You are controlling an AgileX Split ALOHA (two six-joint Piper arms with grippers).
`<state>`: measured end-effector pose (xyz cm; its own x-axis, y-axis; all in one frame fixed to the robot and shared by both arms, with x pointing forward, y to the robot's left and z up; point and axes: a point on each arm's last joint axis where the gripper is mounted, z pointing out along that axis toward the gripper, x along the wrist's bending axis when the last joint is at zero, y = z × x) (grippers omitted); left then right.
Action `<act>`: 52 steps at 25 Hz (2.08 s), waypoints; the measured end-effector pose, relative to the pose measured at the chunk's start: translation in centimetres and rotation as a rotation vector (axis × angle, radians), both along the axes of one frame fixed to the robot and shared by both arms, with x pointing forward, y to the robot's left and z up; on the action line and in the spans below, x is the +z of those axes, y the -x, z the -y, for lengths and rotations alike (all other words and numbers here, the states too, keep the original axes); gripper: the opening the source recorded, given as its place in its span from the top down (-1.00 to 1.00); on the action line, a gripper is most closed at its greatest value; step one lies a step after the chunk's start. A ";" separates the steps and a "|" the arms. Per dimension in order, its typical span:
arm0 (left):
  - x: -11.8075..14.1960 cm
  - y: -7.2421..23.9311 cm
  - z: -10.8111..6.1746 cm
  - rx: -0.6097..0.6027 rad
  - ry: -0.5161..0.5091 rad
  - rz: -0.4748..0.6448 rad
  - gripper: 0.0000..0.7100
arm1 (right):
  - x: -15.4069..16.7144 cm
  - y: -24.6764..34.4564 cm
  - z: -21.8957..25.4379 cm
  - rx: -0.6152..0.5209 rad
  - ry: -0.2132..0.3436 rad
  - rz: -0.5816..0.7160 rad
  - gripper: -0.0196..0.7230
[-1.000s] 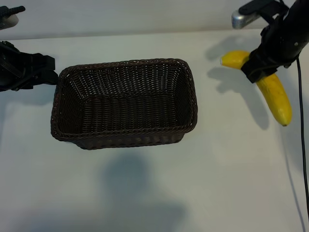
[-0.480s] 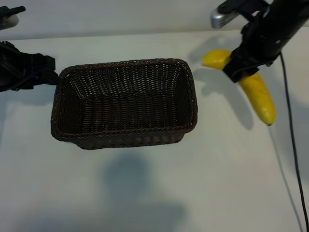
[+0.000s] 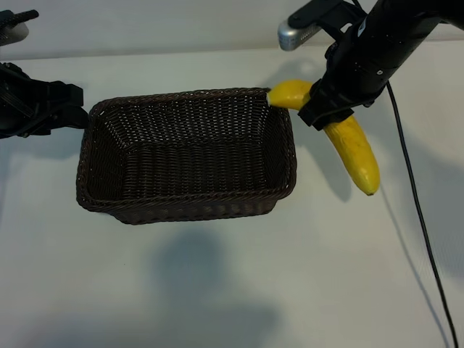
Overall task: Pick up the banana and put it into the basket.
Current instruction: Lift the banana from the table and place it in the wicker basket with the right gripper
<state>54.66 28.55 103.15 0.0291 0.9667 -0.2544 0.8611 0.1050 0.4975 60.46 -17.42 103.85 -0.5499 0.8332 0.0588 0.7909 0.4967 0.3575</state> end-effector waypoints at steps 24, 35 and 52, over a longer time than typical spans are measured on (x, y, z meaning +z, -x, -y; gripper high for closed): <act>0.0 0.0 0.0 0.002 0.001 0.000 -0.66 | -0.3 -1.2 -9.2 0.183 -0.015 0.019 -0.16; 0.0 0.0 0.0 0.002 0.001 0.000 -0.66 | -0.1 0.5 -11.8 0.555 0.071 0.094 -0.16; 0.0 0.0 0.1 0.006 0.014 0.000 -0.66 | 0.3 0.1 -12.8 0.569 0.012 0.191 -0.16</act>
